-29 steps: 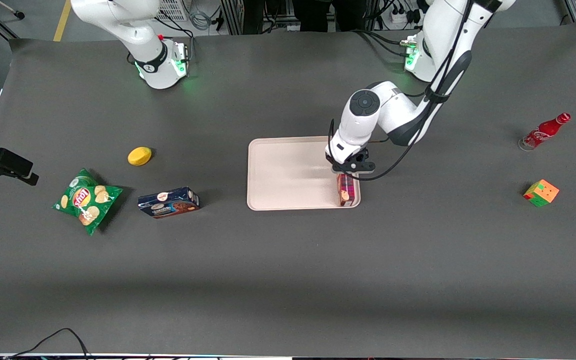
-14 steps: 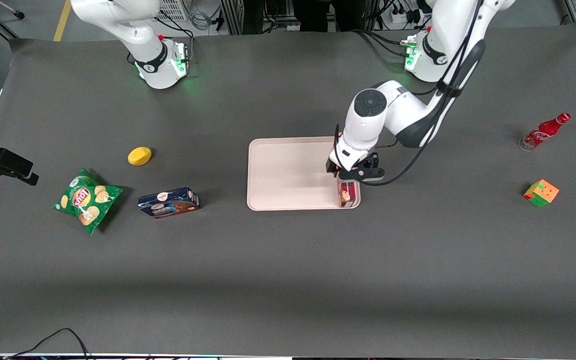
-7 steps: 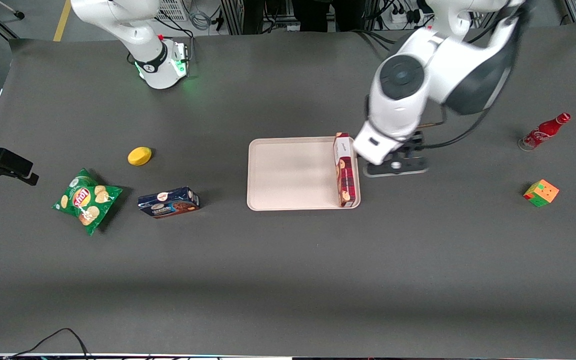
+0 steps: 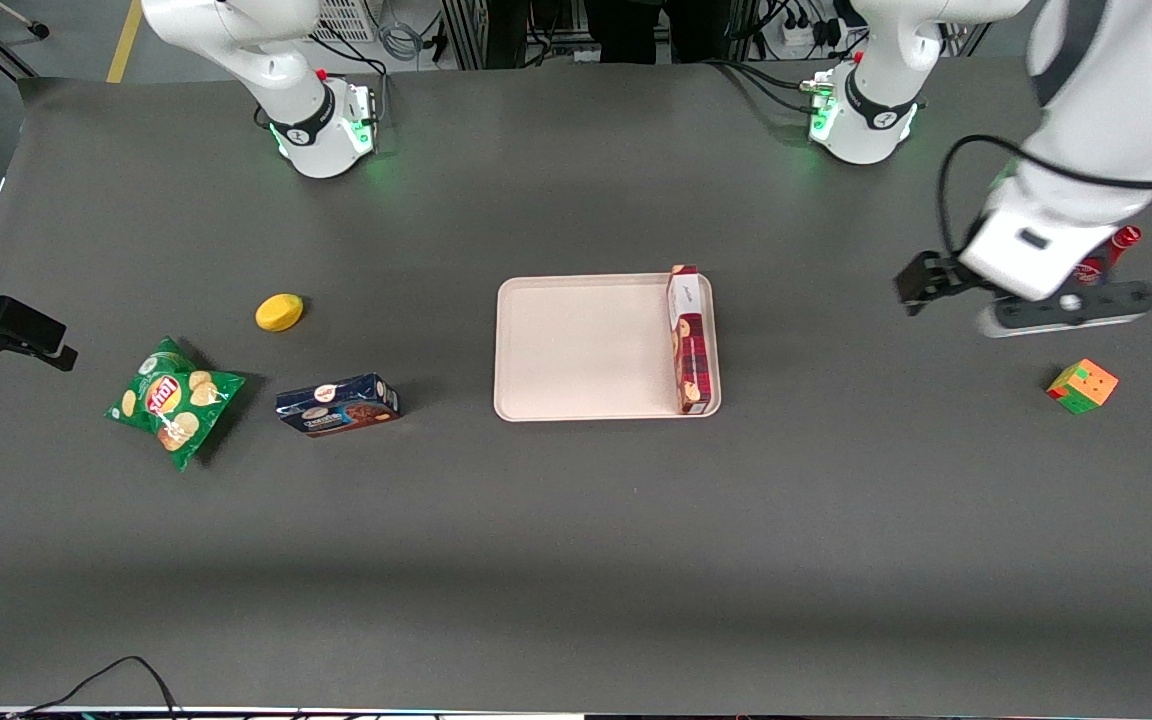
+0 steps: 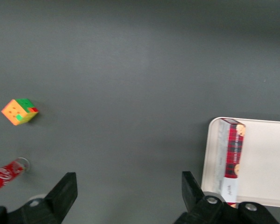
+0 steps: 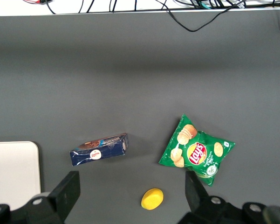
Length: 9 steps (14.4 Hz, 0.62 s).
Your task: Place red cookie box on tray
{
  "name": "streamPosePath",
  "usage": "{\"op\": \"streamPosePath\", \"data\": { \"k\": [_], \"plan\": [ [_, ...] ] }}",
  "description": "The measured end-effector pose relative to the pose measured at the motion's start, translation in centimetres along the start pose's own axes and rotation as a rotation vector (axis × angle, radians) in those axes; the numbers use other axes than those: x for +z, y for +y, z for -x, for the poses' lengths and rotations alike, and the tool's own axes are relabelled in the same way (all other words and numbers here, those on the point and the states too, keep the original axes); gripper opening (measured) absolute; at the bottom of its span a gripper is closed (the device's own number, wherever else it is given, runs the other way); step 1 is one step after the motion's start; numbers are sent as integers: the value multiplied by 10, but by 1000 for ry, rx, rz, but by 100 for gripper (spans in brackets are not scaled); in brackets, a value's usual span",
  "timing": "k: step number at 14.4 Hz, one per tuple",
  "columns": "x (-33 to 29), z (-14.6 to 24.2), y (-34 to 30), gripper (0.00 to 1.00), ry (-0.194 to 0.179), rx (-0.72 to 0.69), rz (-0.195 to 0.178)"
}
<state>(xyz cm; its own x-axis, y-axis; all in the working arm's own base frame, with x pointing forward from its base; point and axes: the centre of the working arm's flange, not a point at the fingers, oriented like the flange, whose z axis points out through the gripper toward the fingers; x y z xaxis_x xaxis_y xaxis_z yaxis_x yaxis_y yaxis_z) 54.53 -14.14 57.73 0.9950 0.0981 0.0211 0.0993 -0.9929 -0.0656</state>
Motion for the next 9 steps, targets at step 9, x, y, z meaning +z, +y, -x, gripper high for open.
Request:
{"op": "streamPosePath", "data": {
  "k": [9],
  "plan": [
    [11, -23, -149, 100, -16, 97, 11]
  ]
}}
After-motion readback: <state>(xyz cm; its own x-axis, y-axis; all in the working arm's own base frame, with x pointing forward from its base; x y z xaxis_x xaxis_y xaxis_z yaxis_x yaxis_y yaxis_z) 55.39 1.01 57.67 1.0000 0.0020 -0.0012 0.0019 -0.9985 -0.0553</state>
